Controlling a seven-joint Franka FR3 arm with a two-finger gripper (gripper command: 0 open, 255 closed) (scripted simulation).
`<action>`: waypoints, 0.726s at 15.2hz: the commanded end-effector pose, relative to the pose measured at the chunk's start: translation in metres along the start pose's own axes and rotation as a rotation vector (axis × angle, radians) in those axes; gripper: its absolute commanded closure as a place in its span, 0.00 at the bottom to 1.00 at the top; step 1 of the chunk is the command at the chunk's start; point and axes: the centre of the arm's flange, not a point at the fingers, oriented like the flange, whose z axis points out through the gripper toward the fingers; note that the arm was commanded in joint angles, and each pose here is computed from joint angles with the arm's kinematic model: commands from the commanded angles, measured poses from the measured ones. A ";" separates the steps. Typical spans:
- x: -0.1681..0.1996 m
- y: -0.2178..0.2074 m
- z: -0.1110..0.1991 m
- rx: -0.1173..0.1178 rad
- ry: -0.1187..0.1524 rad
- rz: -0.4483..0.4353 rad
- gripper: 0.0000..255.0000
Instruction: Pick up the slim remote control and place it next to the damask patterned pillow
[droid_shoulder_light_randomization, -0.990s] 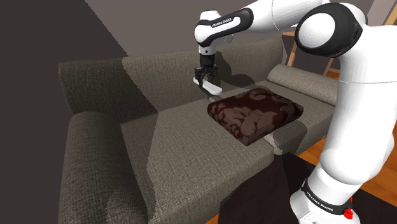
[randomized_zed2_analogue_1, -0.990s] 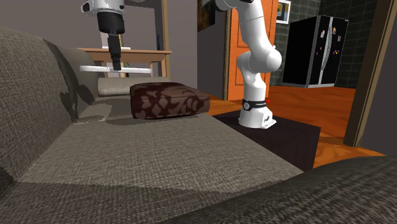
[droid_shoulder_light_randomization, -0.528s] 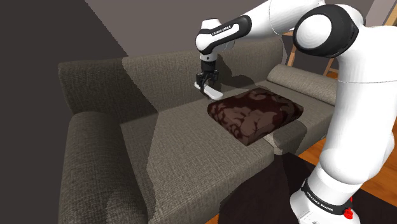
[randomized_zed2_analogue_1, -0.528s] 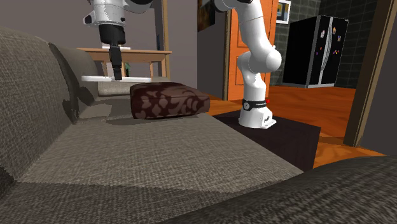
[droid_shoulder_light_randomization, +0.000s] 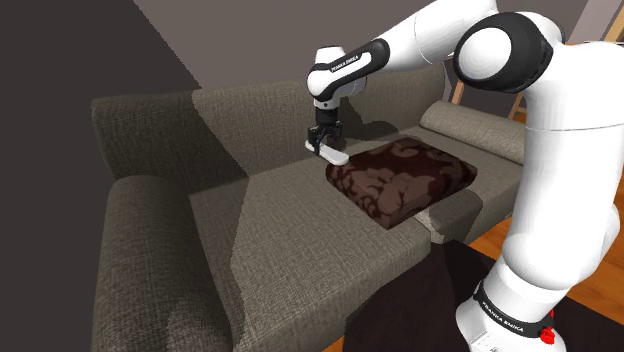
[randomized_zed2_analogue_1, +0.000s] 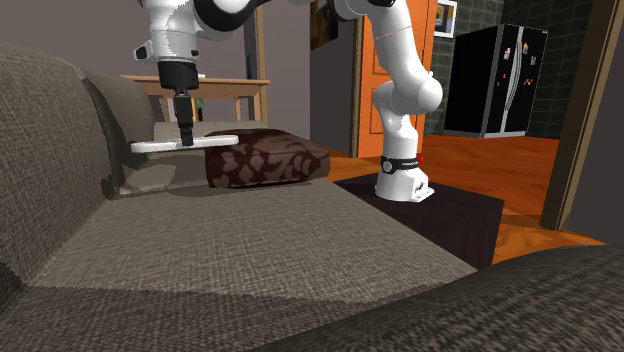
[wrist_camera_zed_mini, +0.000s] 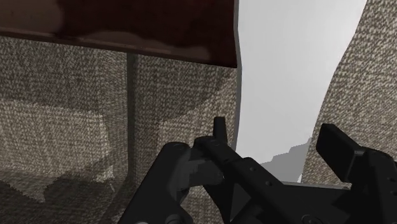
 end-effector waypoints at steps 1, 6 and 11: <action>0.000 0.002 0.011 0.000 -0.002 0.001 1.00; 0.000 0.002 0.037 0.000 -0.002 0.001 1.00; 0.000 0.002 0.064 0.000 -0.002 0.001 1.00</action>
